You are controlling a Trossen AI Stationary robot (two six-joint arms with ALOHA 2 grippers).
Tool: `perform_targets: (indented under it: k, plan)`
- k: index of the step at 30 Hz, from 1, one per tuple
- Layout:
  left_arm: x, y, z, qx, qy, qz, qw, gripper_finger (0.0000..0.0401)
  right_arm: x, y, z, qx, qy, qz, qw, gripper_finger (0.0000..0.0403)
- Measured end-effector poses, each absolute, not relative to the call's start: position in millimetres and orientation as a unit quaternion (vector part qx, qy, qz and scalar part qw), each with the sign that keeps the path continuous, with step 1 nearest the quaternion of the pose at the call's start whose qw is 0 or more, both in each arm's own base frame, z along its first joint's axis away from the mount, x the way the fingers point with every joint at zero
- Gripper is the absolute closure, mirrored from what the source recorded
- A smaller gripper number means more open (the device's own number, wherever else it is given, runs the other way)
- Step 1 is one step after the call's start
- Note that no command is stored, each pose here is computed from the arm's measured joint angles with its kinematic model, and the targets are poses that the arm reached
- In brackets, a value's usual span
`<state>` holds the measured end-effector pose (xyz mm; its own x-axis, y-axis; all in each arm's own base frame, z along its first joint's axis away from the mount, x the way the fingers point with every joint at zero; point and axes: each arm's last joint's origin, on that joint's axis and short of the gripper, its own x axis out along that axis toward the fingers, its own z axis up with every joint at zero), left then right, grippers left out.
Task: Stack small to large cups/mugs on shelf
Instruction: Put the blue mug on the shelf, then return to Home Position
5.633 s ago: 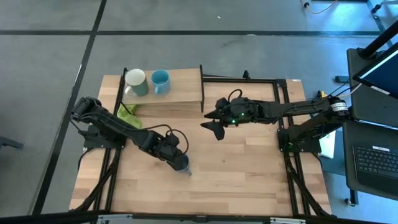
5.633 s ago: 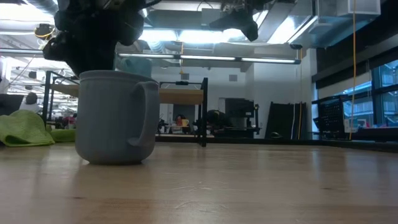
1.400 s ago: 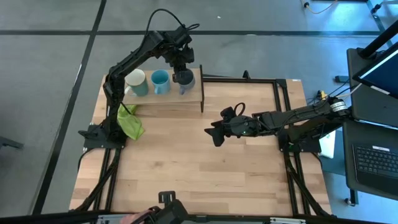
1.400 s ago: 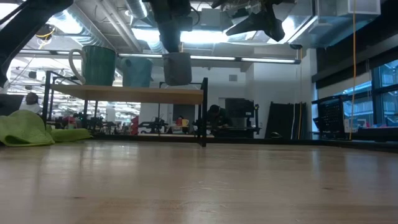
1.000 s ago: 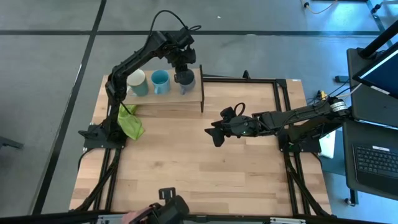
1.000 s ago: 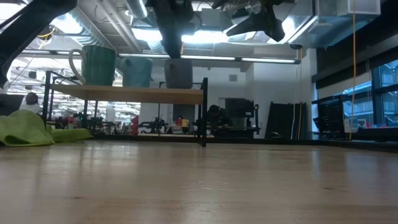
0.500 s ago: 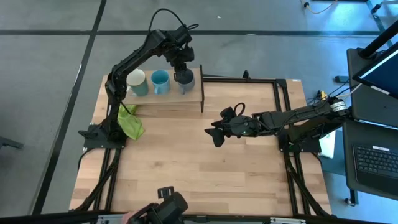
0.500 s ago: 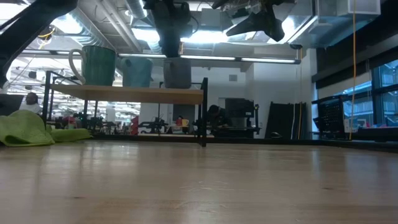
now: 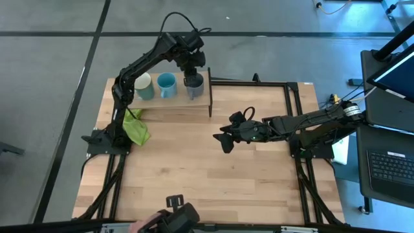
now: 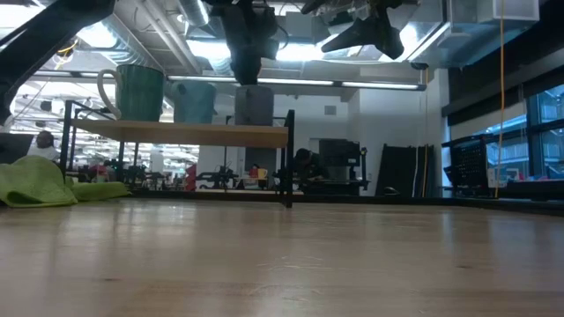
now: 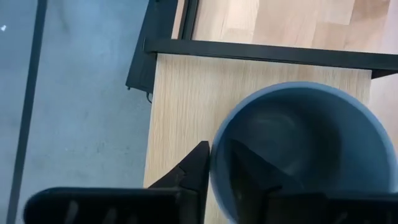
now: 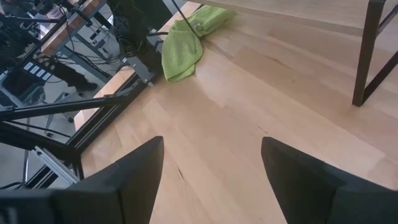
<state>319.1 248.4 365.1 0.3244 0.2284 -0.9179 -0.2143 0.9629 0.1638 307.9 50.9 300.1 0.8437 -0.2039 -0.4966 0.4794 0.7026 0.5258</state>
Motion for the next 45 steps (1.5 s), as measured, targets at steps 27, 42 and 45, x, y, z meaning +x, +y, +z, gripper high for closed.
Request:
perform_targets:
  k: [27,42,45]
  plan:
    - [242.9,118.3,510.7,0.061,0.333,0.158,0.927,0.0299,300.3,17.0,393.6,0.182,0.047,-0.03,0.982,0.0131]
    - [143.0,0.6,523.0,0.0,0.259,0.164,0.952,0.0299,199.3,12.9,450.2,0.086,0.113,-0.121,0.982,0.0131]
    - [143.1,-13.3,493.7,-0.004,0.241,0.16,0.957,0.0299,191.2,17.0,439.4,0.088,0.045,-0.052,0.994,0.0131]
